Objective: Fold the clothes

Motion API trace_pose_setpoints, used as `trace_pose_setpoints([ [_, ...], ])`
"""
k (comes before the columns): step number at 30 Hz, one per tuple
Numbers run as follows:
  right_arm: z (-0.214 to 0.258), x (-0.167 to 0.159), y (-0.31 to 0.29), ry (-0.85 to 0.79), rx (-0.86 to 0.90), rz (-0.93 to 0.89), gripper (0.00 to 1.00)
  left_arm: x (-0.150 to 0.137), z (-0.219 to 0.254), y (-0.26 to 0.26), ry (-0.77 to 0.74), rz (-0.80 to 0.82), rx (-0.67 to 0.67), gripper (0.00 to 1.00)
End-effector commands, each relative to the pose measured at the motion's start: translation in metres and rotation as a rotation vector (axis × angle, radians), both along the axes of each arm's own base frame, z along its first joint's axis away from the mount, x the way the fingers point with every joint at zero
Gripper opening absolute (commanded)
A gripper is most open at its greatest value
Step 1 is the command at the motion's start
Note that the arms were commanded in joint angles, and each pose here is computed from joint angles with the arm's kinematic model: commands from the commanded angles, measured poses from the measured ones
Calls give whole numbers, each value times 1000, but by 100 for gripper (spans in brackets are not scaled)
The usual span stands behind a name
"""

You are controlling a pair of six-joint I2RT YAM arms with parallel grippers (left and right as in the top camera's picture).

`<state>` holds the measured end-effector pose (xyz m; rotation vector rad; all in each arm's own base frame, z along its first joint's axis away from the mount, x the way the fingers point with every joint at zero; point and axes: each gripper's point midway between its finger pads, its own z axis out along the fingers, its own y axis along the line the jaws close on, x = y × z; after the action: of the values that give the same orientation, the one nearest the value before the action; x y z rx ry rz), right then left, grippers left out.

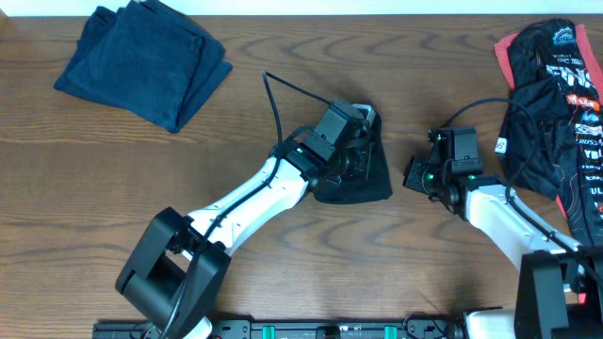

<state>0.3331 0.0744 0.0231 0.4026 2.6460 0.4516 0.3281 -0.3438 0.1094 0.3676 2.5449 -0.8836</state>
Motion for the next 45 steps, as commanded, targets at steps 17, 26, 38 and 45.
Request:
trace_pose_setpoints([
  [17,-21,7,17,42,101,-28,9,13,-10,-12,7,56,-28,10],
  [26,-20,6,29,36,99,-15,9,7,-42,-23,74,69,-14,9],
  [38,-24,4,22,46,59,-35,16,-7,-28,-37,86,5,-66,33],
  [45,-27,2,15,60,34,-54,22,-22,11,-48,69,-64,-151,34],
])
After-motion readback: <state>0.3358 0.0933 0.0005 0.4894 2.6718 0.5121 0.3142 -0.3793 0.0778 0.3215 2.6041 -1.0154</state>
